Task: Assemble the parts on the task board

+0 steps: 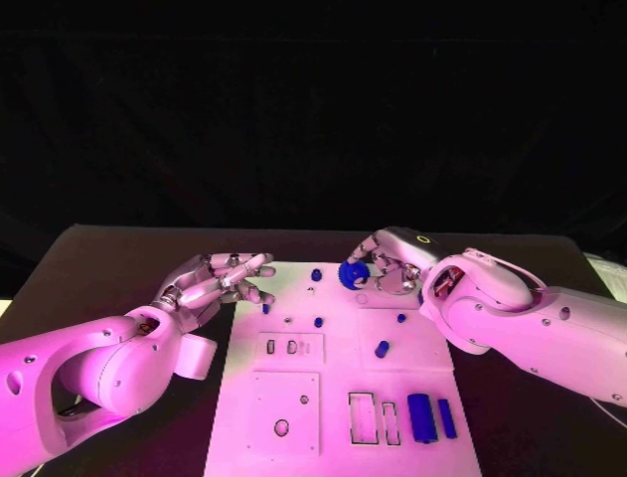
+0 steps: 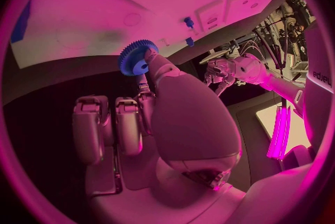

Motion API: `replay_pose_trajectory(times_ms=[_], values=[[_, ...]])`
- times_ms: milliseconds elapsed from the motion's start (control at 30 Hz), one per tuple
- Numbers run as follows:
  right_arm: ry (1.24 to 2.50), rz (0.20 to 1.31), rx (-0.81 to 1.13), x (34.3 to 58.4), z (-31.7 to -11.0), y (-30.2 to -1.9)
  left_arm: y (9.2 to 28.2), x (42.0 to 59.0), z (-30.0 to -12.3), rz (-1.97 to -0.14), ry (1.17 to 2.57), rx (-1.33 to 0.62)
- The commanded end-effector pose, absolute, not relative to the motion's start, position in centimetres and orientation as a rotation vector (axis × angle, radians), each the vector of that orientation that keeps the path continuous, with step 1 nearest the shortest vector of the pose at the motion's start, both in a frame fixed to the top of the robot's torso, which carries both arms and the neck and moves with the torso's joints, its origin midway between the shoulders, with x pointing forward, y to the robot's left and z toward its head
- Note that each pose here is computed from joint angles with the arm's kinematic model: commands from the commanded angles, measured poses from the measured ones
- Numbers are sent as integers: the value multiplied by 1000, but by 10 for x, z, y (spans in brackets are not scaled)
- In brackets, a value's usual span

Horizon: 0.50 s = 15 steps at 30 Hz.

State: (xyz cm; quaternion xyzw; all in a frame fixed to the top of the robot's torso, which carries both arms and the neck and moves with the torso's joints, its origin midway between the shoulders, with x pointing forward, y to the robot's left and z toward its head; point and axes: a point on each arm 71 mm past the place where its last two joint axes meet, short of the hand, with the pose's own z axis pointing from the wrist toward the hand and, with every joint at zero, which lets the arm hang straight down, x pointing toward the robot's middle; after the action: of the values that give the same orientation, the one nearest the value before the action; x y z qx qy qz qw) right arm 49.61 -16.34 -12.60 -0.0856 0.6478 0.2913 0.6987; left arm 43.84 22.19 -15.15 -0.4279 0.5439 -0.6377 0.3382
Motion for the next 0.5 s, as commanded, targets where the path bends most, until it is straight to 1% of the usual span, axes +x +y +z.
replay_pose_trajectory(times_ms=[33,300,500], values=[[1381,674,-235,492,-120,-149,218,437,-150,-1695,1427,-1106],[1395,725,-285,492,-123,-112,217,437,-150,-1700,1431,-1105],[1425,732,-307,495,-132,-96,216,438,-150,-1702,1431,-1104]])
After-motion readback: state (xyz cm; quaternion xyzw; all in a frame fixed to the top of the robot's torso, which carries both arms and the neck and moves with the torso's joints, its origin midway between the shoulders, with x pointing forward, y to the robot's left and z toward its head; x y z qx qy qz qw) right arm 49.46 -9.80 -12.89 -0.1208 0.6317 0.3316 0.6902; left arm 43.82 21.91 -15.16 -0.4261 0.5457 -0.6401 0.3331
